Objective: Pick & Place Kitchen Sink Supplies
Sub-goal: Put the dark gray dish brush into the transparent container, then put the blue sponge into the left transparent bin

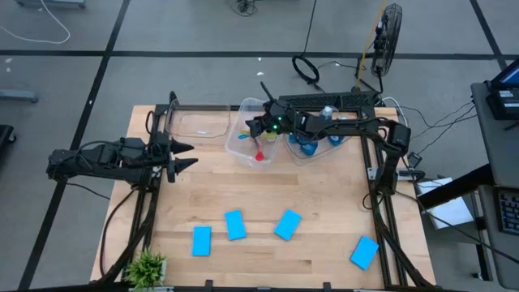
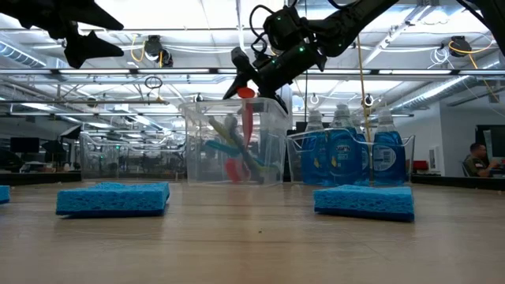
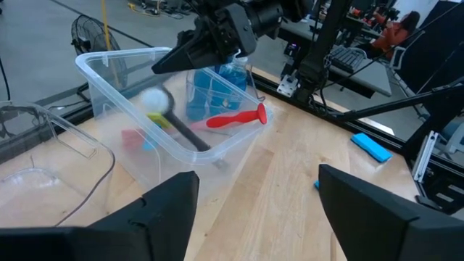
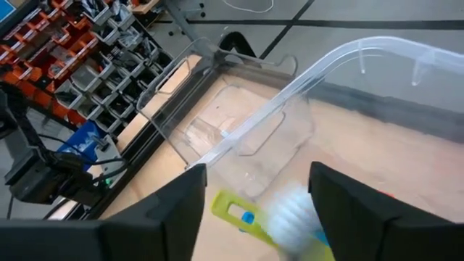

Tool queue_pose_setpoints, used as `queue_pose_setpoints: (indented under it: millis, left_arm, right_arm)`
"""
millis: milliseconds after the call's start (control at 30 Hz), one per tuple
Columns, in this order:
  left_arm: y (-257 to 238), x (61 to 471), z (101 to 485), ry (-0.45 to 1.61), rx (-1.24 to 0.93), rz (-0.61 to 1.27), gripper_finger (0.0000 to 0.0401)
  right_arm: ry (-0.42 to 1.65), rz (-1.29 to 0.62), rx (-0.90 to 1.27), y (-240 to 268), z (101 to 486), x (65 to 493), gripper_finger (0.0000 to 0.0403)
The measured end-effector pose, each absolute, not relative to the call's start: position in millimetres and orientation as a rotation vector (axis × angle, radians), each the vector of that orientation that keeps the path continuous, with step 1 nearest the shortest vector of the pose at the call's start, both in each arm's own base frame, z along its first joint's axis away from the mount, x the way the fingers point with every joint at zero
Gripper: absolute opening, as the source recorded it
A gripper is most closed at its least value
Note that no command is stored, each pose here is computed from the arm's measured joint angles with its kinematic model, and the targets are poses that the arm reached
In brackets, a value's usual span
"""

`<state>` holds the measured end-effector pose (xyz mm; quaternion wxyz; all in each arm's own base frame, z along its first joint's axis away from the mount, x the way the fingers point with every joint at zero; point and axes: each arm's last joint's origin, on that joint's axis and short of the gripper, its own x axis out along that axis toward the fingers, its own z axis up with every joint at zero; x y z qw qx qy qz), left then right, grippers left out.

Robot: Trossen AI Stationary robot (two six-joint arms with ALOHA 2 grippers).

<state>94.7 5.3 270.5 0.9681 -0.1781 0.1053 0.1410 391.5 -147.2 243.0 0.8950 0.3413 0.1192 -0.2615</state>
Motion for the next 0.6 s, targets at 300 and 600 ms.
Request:
queue_pose_setpoints:
  millis: [300,600]
  left_arm:
    - [5.3,94.7,270.5,0.213,-0.36,0.285,0.0287]
    - [5.3,94.7,270.5,0.212,-0.361,0.285,0.0274]
  right_arm:
    - [0.058,-0.436,0.645,-152.2,264.8,395.0,0.0255]
    - [-0.08,0.038,0.412,-111.4,315.7,392.6,0.0228]
